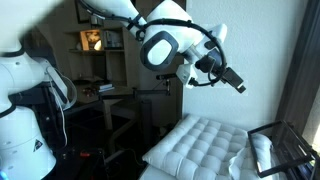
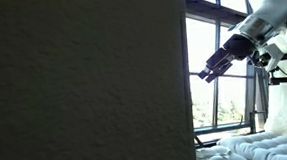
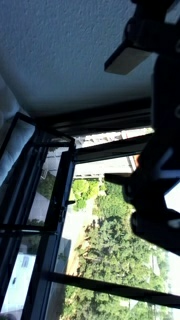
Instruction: Open the slot in the window screen
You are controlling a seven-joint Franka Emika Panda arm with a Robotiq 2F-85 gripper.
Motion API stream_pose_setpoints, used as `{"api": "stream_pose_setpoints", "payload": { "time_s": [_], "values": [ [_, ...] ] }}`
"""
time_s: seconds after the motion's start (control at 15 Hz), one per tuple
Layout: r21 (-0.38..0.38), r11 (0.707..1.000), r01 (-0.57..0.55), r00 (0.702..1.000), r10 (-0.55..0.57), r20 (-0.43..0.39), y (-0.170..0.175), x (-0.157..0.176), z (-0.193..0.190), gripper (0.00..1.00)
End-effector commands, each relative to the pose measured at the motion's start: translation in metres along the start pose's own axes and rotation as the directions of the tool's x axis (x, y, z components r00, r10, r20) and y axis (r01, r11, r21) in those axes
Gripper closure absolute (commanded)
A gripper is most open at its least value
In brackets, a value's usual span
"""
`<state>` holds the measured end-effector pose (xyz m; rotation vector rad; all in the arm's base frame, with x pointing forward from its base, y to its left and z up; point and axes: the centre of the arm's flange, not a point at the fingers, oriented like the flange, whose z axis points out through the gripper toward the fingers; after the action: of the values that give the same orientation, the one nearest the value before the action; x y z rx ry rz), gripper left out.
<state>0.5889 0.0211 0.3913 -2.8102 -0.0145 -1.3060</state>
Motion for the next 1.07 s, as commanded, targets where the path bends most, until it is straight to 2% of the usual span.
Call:
{"api": "stream_pose_setpoints", "payload": {
  "time_s": [0.0, 0.4, 1.0],
  "values": [
    [-0.063, 0.997, -0.046, 0.999, 0.045, -0.016, -0.011, -0.001, 0.003, 0.0],
    [-0.142, 0.982, -0.124, 0.992, 0.119, -0.042, 0.011, -0.009, 0.01, 0.0],
    [-0.207, 0.952, -0.224, 0.975, 0.215, -0.061, 0.009, -0.019, 0.021, 0.0]
  ]
}}
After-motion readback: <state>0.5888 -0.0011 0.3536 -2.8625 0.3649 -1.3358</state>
